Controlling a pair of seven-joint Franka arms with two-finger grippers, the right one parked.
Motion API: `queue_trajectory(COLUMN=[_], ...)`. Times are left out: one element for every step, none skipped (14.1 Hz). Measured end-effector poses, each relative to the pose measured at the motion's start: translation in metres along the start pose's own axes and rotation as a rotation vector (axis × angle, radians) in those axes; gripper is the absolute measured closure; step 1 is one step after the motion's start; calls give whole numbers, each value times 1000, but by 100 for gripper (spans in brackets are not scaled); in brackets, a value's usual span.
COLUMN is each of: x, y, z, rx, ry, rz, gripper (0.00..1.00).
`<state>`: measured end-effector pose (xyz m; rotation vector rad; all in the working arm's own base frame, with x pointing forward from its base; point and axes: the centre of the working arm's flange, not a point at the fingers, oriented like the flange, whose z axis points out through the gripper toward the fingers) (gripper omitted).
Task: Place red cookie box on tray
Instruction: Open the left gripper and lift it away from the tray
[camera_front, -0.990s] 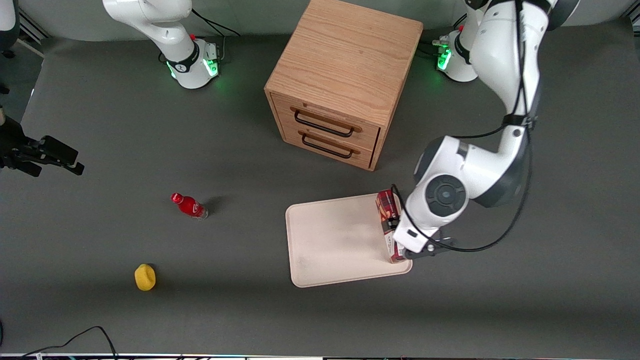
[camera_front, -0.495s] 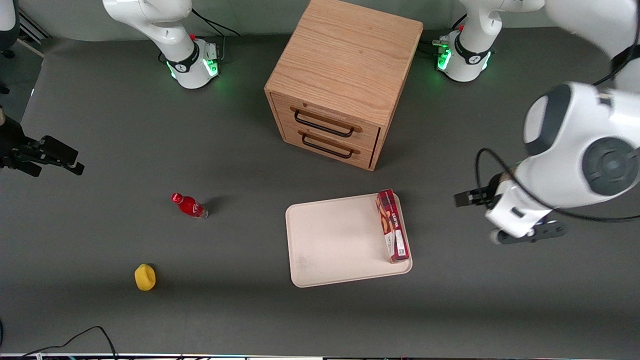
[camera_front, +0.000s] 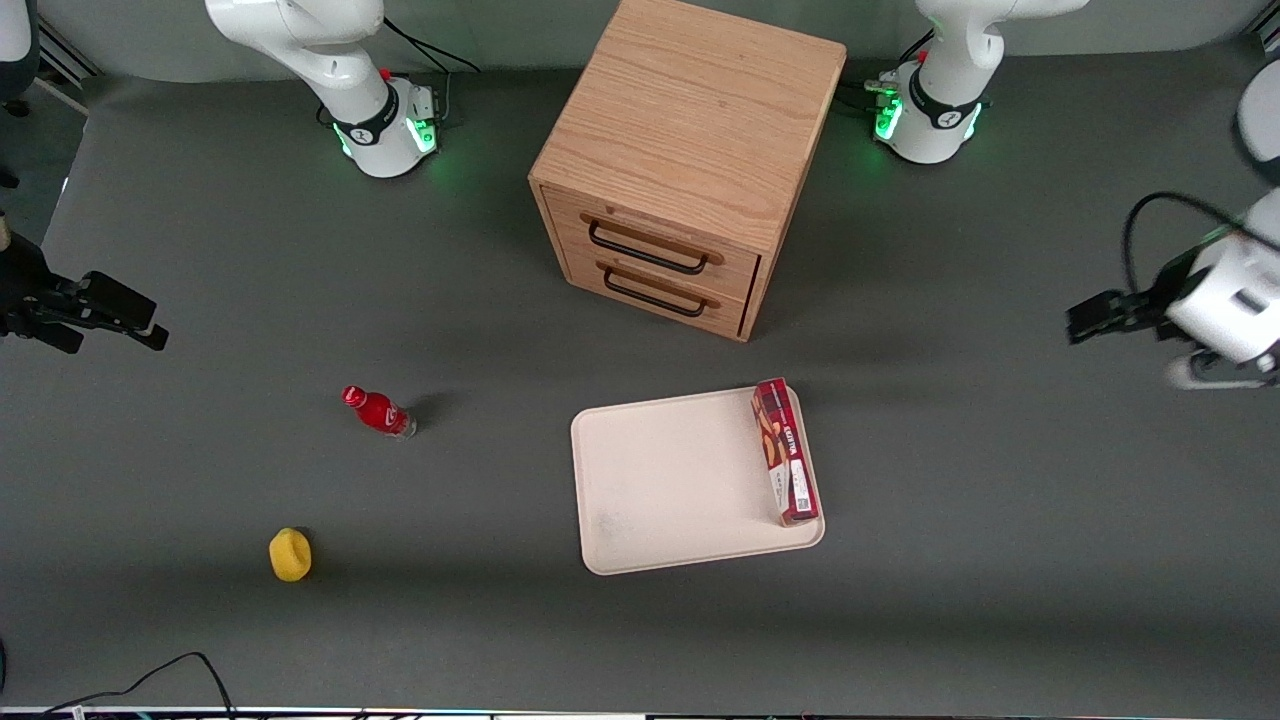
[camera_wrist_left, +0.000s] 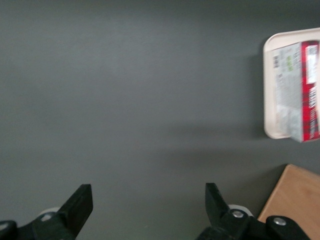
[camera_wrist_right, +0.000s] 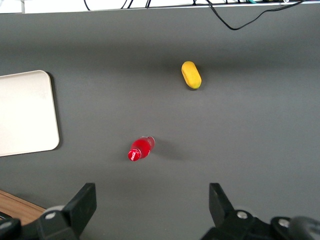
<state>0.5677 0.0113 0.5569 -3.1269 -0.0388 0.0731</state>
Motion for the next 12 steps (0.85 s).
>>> queue_trajectory(x=[-10, -16, -21, -22, -21, -19, -15, -10, -6, -4, -2, -1], y=[-10, -14, -17, -17, -15, -12, -11, -9, -9, -9, -9, -9], z=[-9, -19, -25, -29, -29, -28, -27, -28, -28, -30, -31, -32], rx=[1, 1, 2, 2, 2, 2, 2, 1, 1, 0, 0, 0], ry=[14, 27, 31, 29, 29, 27, 24, 20, 19, 17, 16, 18], rz=[-7, -14, -19, -20, -16, -11, -8, -5, -3, -3, -2, -2], gripper=[0, 0, 0, 0, 0, 0, 0, 0, 0, 0, 0, 0])
